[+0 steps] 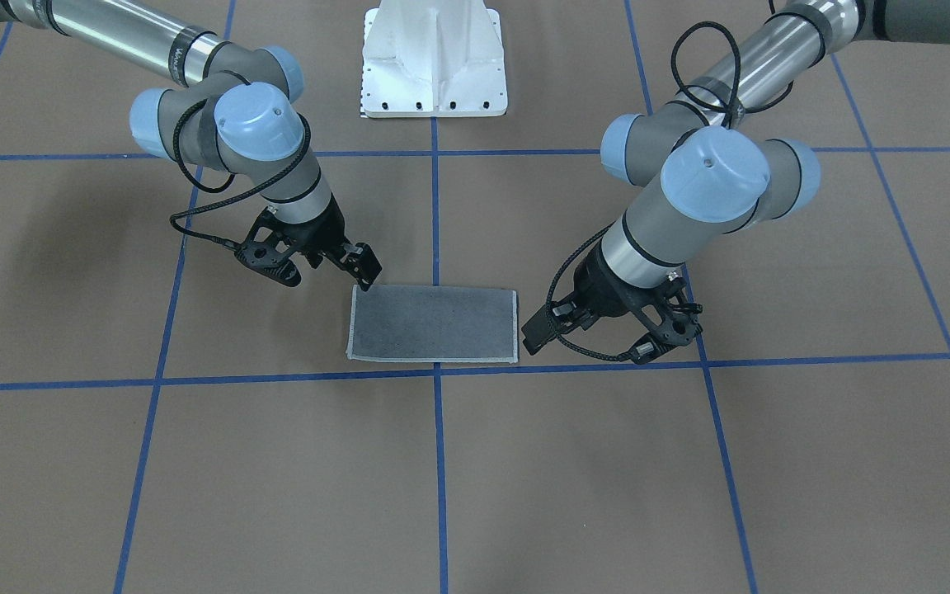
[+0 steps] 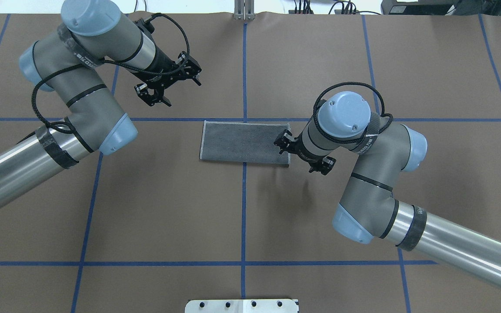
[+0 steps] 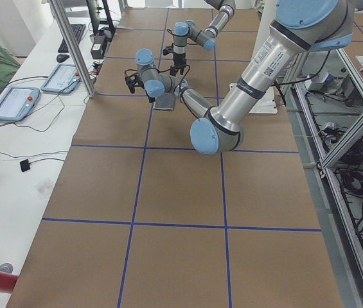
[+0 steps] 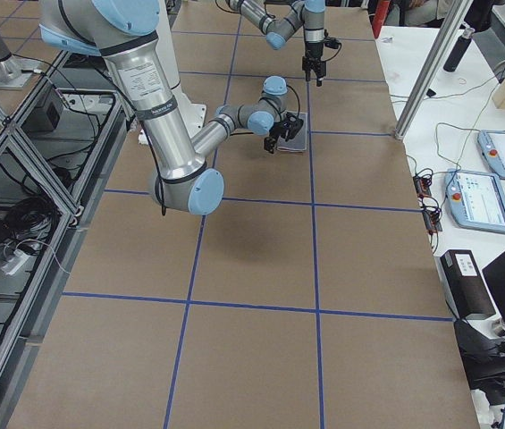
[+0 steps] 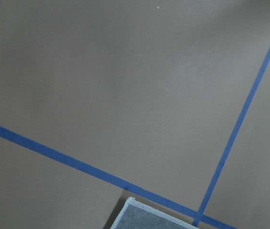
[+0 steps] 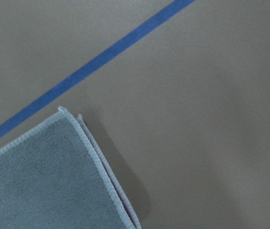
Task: Fold towel twice with both arms
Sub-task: 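Lower the right gripper onto the folded towel's end nearest it and grasp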
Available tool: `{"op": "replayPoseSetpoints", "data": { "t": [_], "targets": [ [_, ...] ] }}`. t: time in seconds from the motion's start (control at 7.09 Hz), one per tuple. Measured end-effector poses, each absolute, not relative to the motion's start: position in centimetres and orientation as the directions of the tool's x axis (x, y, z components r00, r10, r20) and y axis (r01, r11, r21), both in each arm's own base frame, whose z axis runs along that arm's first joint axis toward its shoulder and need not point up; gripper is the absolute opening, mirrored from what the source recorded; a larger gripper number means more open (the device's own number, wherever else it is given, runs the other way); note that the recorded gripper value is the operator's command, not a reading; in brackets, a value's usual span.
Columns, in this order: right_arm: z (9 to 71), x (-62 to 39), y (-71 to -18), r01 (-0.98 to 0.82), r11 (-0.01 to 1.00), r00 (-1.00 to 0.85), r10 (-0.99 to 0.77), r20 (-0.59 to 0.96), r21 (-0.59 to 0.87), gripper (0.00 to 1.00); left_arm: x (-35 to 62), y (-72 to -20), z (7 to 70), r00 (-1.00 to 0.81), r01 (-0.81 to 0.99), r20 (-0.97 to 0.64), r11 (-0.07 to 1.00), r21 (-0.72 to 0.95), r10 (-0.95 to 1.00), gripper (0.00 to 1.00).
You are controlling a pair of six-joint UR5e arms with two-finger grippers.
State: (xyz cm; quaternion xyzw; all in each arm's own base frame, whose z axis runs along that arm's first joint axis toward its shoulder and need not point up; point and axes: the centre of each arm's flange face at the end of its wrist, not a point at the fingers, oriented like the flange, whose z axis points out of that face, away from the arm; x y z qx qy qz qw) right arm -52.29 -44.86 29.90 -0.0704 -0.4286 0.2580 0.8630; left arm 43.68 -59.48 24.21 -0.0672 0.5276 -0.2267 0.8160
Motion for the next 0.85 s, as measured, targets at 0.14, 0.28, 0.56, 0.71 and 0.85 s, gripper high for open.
{"op": "replayPoseSetpoints", "data": {
  "t": [0.14,0.28,0.56,0.71,0.85],
  "targets": [
    [29.7,-52.6,-44.6,-0.382,0.862,0.497,0.496,0.712,-0.334,0.96,43.6,-59.5,24.2,0.341,0.299,-0.830,0.888,-0.349,-0.441,0.99],
    [29.7,-53.0,-44.4,-0.381,0.869,0.488,0.478,0.731,-0.315,0.96,43.6,-59.5,24.2,0.341,0.300,-0.830,0.888,-0.349,-0.441,0.99],
    [30.3,-53.9,-44.2,-0.368,0.896,0.468,0.409,0.783,-0.248,0.97,43.6,-59.5,24.3,0.341,0.301,-0.830,0.888,-0.349,-0.442,0.99],
    [30.3,-54.1,-44.3,-0.362,0.905,0.456,0.380,0.805,-0.222,0.96,43.6,-59.5,24.3,0.341,0.301,-0.829,0.887,-0.349,-0.442,0.99],
    [30.2,-54.1,-44.4,-0.360,0.911,0.449,0.358,0.819,-0.201,0.95,43.7,-59.5,24.4,0.342,0.301,-0.829,0.887,-0.349,-0.442,0.99]
  ]
}}
